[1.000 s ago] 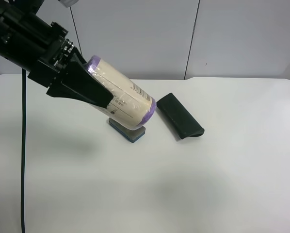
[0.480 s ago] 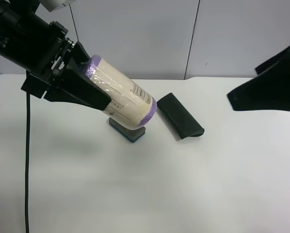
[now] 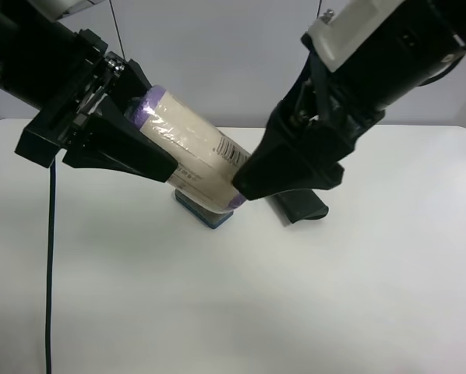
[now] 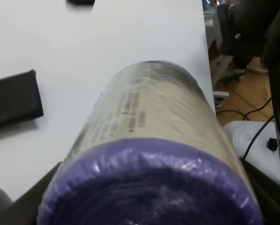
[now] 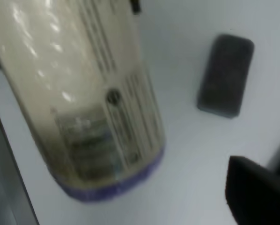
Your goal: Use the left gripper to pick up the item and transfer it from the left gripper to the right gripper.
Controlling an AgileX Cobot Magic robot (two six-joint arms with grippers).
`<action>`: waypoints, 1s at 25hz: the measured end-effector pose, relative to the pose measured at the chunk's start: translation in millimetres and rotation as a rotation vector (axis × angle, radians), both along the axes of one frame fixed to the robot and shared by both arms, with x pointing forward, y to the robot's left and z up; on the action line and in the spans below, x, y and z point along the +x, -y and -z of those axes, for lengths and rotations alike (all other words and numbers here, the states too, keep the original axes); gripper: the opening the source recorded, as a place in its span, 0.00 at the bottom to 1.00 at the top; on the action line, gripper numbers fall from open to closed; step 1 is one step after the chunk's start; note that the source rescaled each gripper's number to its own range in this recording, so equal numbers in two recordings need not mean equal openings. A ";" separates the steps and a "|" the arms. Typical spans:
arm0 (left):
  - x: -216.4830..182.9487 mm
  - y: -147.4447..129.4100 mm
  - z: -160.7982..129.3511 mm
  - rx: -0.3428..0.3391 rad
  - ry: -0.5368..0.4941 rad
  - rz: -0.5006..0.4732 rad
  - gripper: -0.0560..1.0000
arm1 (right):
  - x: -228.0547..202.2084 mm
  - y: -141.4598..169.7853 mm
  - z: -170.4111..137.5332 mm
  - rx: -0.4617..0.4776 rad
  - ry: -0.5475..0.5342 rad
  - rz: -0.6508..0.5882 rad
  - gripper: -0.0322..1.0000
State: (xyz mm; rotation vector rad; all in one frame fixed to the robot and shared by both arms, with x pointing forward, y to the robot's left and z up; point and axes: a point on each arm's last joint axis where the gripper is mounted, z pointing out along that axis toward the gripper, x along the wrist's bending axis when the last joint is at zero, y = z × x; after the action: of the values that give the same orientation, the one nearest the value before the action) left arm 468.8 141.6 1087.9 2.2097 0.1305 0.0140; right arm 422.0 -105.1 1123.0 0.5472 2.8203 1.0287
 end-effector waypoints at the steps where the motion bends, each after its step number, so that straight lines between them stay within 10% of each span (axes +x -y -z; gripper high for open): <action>1: -0.1 0.3 -0.3 -0.004 0.005 0.005 0.06 | 1.4 -4.4 0.9 0.002 0.003 -0.007 1.00; 25: -7.4 7.1 -10.6 -0.136 0.084 0.147 0.06 | 11.6 -25.9 19.7 0.027 -0.060 -0.063 1.00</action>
State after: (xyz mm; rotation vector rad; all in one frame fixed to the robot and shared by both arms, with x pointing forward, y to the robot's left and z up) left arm 461.4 134.5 1098.6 2.0742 -0.0759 0.0153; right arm 433.6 -79.2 1103.2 0.5030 2.8976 1.0808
